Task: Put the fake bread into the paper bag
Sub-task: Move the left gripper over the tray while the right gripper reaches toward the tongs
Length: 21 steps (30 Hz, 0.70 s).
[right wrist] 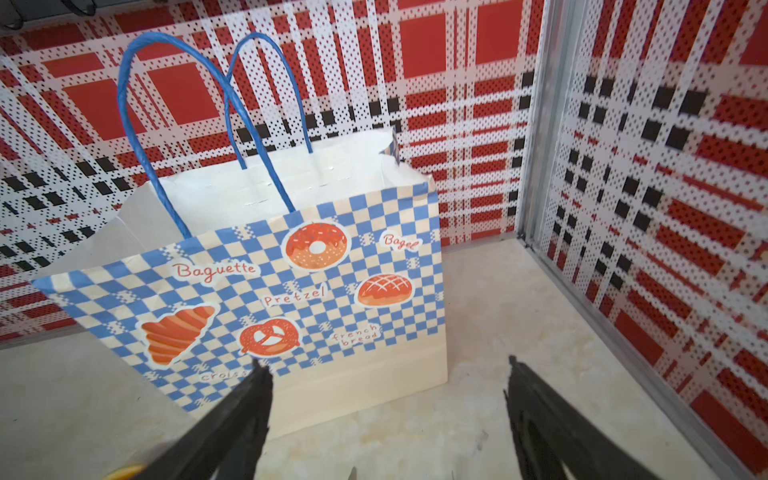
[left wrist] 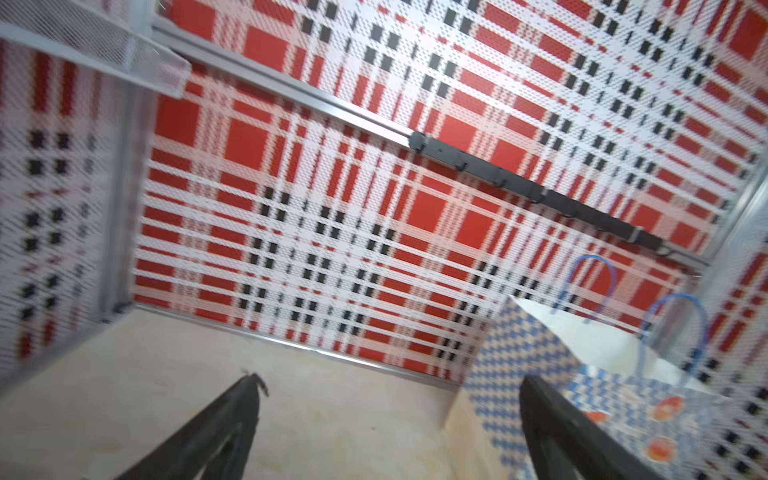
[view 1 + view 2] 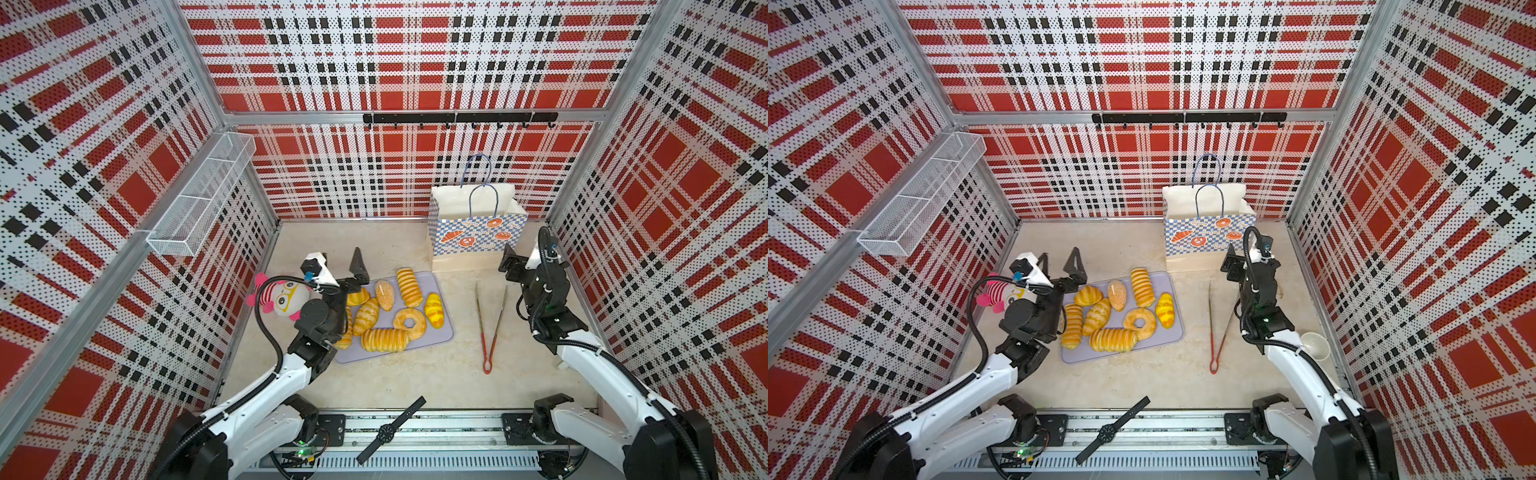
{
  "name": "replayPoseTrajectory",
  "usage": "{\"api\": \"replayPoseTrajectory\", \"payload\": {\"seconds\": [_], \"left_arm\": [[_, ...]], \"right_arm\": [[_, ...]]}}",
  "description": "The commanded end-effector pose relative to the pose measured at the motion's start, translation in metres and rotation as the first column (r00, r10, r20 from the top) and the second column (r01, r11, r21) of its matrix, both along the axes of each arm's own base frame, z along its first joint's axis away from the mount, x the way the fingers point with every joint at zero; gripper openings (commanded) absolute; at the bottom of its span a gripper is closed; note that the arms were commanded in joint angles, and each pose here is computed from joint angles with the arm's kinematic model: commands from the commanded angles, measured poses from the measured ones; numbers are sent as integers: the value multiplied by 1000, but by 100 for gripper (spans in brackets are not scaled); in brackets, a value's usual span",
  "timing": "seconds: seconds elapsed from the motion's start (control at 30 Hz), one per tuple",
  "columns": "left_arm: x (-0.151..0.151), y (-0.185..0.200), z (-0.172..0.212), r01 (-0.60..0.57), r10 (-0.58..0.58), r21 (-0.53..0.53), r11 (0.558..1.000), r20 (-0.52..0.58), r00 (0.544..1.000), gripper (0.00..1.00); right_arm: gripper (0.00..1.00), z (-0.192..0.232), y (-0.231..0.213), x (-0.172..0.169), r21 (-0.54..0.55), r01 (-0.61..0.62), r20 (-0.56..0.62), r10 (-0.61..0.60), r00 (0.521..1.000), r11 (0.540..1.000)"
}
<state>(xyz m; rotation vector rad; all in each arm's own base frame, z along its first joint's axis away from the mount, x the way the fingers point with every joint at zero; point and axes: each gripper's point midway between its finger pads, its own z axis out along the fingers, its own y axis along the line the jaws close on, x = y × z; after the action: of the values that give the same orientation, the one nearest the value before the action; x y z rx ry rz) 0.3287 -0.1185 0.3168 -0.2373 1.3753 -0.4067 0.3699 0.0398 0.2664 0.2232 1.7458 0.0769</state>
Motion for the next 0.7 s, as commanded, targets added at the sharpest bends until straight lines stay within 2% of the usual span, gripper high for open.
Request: {"api": "replayPoseTrajectory", "payload": {"seconds": [0.0, 0.07, 0.17, 0.37, 0.67], "left_arm": [[8, -45, -55, 132, -149, -92, 987, -211, 966, 100], [10, -78, -72, 230, -256, -124, 965, -269, 929, 99], [6, -118, -97, 349, -369, -120, 929, -341, 865, 99], [-15, -152, -140, 492, -520, -180, 852, -400, 755, 99], [-38, -211, -157, 719, -741, -252, 648, -426, 520, 100]], "right_arm": [[88, -92, 16, -41, 73, -60, -378, 84, 922, 995], [87, -107, 26, -57, 97, -96, -419, 128, 899, 991], [85, -126, 26, -77, 118, -79, -454, 125, 882, 990], [85, -164, 29, -101, 165, -62, -562, 145, 814, 984], [88, -197, 45, -117, 168, -91, -664, 180, 726, 982]]}}
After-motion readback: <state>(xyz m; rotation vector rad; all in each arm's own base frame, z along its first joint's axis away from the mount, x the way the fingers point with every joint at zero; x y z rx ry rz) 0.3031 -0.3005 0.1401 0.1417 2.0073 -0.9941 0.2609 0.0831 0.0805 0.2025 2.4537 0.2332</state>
